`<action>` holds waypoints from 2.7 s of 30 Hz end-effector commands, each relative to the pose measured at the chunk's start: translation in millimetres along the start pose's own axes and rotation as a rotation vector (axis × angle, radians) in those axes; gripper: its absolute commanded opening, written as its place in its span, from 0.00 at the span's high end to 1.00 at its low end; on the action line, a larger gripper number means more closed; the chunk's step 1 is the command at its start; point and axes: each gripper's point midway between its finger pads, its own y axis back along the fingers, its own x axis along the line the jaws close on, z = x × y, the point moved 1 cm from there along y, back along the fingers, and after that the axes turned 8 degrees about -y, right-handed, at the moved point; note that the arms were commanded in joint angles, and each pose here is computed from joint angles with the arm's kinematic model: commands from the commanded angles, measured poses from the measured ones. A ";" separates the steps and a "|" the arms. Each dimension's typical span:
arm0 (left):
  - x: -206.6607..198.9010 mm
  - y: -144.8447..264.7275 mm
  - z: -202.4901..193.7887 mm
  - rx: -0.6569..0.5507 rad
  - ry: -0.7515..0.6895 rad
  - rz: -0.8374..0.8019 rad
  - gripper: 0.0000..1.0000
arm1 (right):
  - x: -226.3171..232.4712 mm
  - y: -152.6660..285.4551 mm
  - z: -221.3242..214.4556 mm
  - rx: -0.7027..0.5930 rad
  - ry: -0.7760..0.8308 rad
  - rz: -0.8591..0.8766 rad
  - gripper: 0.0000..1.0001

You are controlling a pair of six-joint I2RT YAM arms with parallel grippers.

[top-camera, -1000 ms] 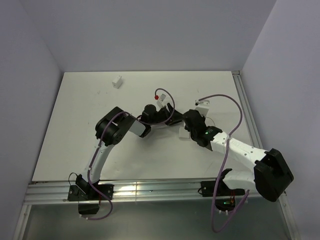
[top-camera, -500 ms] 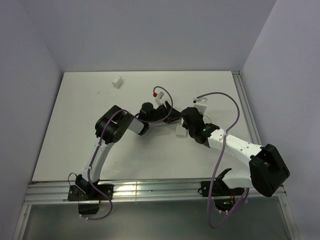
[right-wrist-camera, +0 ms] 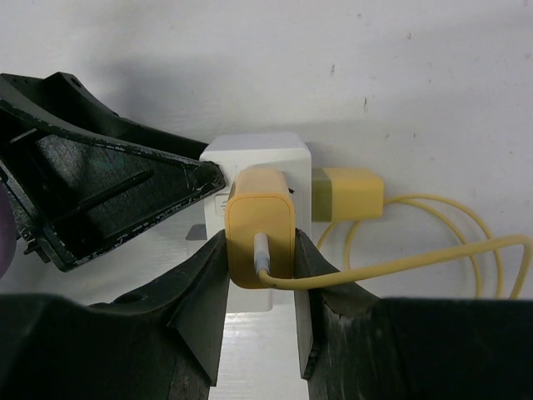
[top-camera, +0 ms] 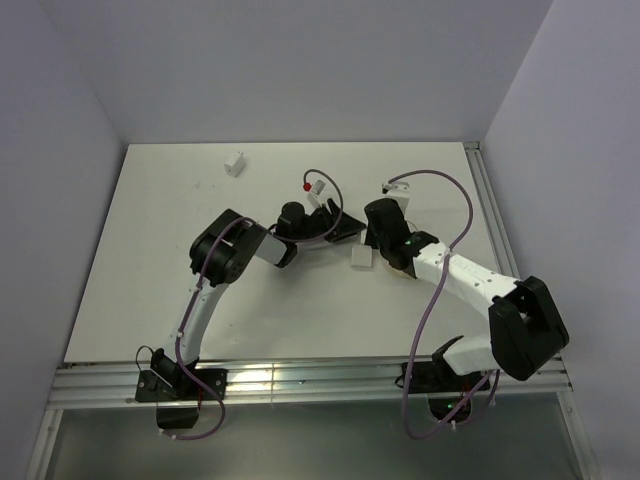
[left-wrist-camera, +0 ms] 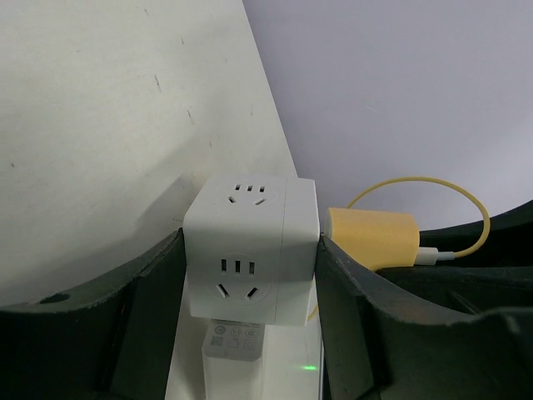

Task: Insert the plug
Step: Insert the plug into the socket.

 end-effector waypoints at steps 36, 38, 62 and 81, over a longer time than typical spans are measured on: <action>18.9 5.5 -56.5 0.190 0.036 0.049 1.00 | -11.7 -43.7 -108.2 0.328 0.043 -0.077 1.00; 18.6 5.9 -55.5 0.187 0.034 0.048 1.00 | -16.6 -45.7 -111.0 0.330 0.035 -0.099 1.00; 12.6 10.9 -50.5 0.176 0.026 0.058 1.00 | 24.1 43.1 2.1 0.064 -0.116 0.175 0.22; -6.2 19.2 -47.6 0.155 -0.009 0.074 0.41 | -21.2 106.0 -7.0 0.032 -0.151 0.215 0.23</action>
